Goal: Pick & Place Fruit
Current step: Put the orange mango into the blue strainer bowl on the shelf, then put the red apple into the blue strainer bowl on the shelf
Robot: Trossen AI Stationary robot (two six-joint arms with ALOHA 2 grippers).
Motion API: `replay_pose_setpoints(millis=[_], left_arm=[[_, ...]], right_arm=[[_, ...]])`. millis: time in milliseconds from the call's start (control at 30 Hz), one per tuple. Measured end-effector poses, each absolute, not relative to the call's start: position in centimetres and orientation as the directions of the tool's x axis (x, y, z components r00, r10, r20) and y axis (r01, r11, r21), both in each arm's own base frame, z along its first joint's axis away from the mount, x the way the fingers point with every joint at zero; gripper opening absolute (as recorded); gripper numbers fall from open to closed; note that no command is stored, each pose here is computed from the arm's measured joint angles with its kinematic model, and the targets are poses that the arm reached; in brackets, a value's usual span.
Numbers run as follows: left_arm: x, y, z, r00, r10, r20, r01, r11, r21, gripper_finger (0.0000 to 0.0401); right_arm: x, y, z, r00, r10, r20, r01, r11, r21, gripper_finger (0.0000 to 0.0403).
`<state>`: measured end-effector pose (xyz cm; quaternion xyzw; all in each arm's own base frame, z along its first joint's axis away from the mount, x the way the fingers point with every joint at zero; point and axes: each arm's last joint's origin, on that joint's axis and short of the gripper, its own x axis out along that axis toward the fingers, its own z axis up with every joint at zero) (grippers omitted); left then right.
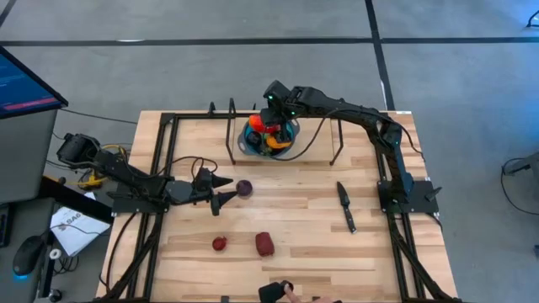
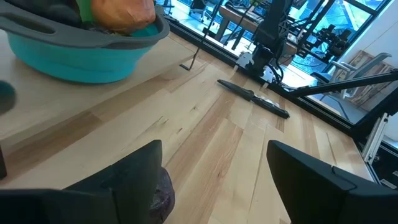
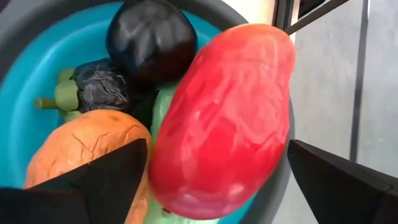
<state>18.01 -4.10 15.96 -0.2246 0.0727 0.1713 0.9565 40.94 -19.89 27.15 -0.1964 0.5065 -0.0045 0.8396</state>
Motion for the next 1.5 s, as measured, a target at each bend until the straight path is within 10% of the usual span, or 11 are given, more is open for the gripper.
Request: replay_pose_setpoints(millis=[967, 1500], left_arm=[[18.0, -4.1, 15.9, 0.932, 0.289, -0.218, -0.356, 0.841, -0.408, 0.0285], [17.5, -5.6, 15.8, 0.952, 0.21, -0.224, -0.286, 0.869, -0.403, 0.0285]], right_arm=[[39.8, -13.2, 32.7, 0.316, -0.131, -0.94, -0.221, 0.953, -0.208, 0.0388], [40.4, 1.0, 32.3, 0.464, 0.326, -0.823, -0.493, 0.867, 0.065, 0.0388]])
